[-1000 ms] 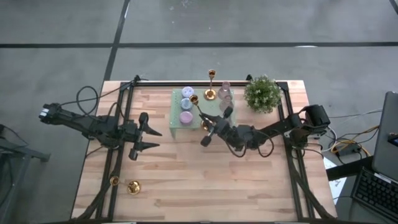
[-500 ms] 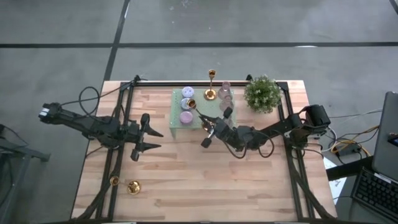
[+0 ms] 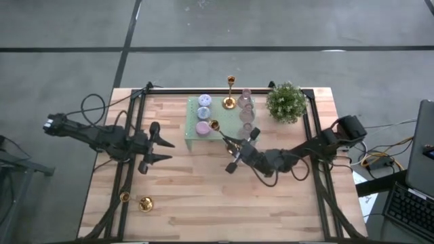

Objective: Pick & Place candle stick holders
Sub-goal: Put the top gold candle holder on the shelf aligned with the other gold candle holder

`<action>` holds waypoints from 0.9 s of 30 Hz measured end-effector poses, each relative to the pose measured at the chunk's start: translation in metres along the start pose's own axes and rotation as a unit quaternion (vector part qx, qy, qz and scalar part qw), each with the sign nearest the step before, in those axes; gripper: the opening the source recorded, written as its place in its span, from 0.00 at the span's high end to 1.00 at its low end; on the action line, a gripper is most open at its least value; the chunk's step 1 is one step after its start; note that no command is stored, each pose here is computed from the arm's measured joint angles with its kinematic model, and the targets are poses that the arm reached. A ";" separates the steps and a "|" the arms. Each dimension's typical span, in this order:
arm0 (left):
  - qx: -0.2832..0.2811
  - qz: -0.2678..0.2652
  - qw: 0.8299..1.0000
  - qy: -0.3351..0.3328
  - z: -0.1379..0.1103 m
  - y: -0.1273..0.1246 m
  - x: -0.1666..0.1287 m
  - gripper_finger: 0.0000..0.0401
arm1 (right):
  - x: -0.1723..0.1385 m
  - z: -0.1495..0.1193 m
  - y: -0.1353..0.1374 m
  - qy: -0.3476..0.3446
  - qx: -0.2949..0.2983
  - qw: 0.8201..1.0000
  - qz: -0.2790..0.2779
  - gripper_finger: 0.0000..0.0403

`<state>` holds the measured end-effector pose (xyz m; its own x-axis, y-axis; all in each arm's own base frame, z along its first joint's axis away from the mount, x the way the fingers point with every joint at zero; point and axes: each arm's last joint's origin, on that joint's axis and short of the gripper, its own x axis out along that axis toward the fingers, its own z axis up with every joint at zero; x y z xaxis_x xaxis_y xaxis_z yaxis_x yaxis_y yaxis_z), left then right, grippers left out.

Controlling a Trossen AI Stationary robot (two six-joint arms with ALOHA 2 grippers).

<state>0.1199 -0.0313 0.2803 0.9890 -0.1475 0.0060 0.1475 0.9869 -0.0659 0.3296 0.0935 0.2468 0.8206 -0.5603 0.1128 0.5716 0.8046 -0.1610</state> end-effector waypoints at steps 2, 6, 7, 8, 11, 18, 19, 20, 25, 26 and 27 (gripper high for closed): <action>0.000 0.000 1.000 -0.001 -0.008 0.001 -0.005 0.52 | -0.008 -0.001 0.001 0.001 0.010 1.000 0.009 0.97; -0.003 0.003 1.000 -0.015 -0.026 0.004 -0.014 0.52 | -0.021 -0.006 0.004 0.006 0.029 0.999 0.028 0.97; -0.005 0.004 1.000 -0.021 -0.029 0.004 -0.016 0.52 | -0.024 -0.007 0.003 0.007 0.030 0.999 0.029 0.97; -0.007 0.007 1.000 -0.025 -0.033 0.005 -0.018 0.52 | -0.026 -0.008 0.003 0.009 0.030 0.999 0.026 0.97; -0.017 0.018 0.999 -0.031 -0.044 0.007 -0.023 0.52 | -0.030 -0.014 -0.001 0.023 0.021 0.999 -0.004 0.97; -0.032 0.031 0.998 -0.039 -0.060 0.010 -0.029 0.52 | -0.026 -0.022 -0.009 0.032 0.015 0.999 -0.032 0.97; -0.033 0.031 0.998 -0.043 -0.060 0.010 -0.029 0.52 | -0.024 -0.024 -0.011 0.034 0.013 0.999 -0.036 0.97; -0.034 0.031 0.998 -0.044 -0.059 0.010 -0.030 0.52 | -0.022 -0.025 -0.013 0.036 0.011 0.998 -0.041 0.97; -0.035 0.031 0.998 -0.038 -0.061 0.010 -0.030 0.52 | -0.017 -0.029 -0.019 0.039 0.003 0.998 -0.054 0.97; -0.034 0.031 0.998 -0.037 -0.061 0.010 -0.030 0.52 | -0.016 -0.029 -0.020 0.040 0.002 0.998 -0.056 0.97; -0.031 0.031 0.998 -0.035 -0.061 0.010 -0.030 0.52 | -0.015 -0.029 -0.020 0.040 -0.001 0.997 -0.058 0.97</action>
<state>0.0913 -0.0209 0.2181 0.9945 -0.0793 0.0691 0.0878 0.9876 -0.1304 0.3055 0.0799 0.2198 0.7461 -0.6638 0.0513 0.6627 0.7331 -0.1530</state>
